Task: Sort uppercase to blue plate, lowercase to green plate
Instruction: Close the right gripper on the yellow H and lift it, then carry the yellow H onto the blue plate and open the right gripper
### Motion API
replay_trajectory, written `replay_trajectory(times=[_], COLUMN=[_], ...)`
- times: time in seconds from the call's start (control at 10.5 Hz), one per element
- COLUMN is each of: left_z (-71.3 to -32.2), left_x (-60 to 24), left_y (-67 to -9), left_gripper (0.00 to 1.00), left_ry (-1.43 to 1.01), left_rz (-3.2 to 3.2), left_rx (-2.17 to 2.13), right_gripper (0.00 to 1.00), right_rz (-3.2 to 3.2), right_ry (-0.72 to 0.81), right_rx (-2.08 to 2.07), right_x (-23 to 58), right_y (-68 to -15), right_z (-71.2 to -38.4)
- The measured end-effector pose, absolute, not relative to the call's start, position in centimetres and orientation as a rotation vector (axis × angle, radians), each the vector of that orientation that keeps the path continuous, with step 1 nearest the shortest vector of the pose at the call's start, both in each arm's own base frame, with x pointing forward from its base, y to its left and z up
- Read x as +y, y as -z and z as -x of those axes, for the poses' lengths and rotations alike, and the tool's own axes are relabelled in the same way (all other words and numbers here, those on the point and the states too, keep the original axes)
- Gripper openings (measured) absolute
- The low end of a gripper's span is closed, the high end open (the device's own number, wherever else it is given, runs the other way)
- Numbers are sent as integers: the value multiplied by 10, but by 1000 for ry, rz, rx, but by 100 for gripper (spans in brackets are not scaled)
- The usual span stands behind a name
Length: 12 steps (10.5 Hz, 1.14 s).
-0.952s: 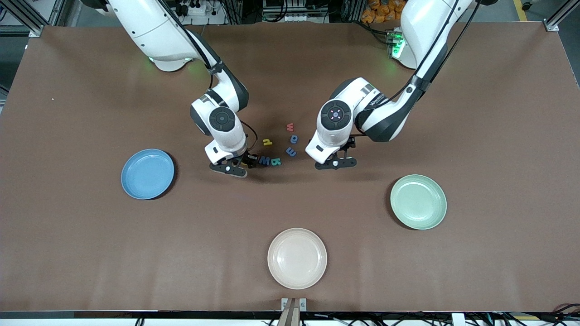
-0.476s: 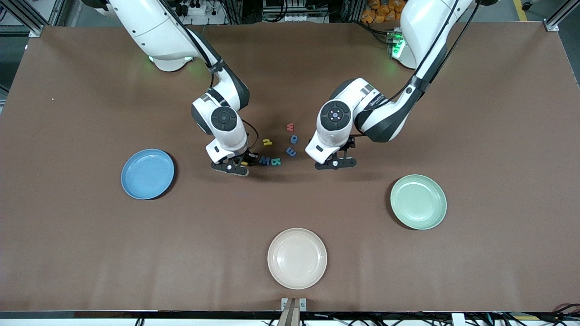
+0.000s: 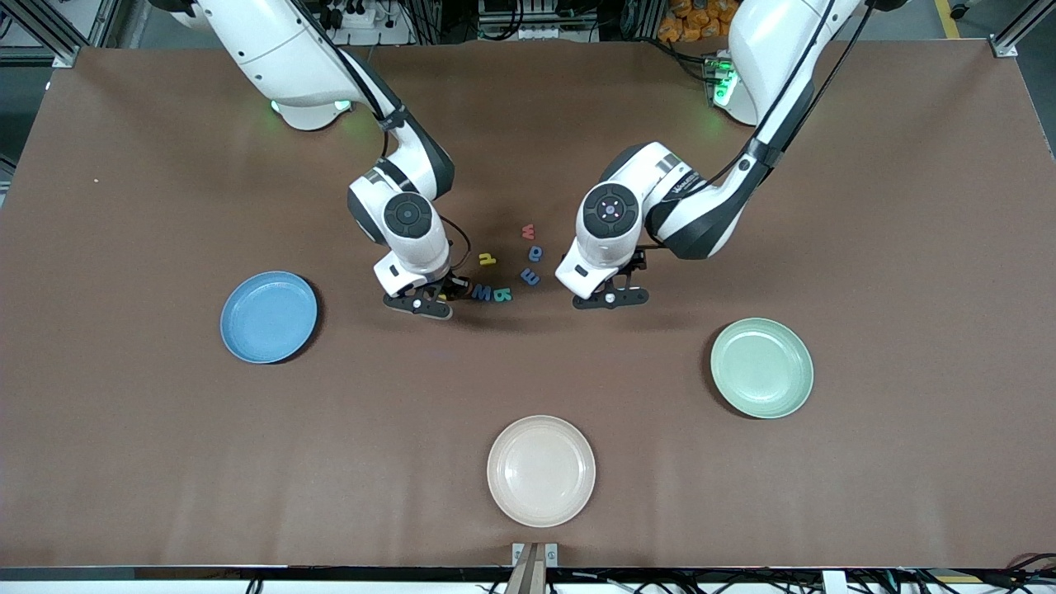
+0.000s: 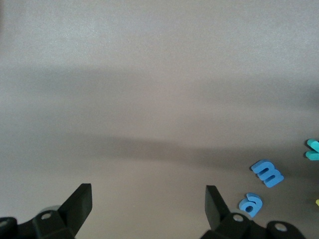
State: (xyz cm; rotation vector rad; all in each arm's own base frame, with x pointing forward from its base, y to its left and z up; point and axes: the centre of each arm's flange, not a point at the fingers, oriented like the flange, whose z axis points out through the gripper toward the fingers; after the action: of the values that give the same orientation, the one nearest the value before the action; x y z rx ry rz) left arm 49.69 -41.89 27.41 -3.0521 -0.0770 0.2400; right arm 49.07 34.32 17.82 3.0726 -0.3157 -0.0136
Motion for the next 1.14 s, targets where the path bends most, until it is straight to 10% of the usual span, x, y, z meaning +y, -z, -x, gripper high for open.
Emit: replay_trajectory(times=[1.14], left_z=[-493], left_x=[-426], left_y=[-277], left_gripper=[100], left_ry=[-233], left_rz=[3057], left_rx=[-60], right_gripper=[35], right_rz=[-3023], right_ry=[139], right_rx=[-49], right_x=[269], right_y=[-199], right_z=[-541])
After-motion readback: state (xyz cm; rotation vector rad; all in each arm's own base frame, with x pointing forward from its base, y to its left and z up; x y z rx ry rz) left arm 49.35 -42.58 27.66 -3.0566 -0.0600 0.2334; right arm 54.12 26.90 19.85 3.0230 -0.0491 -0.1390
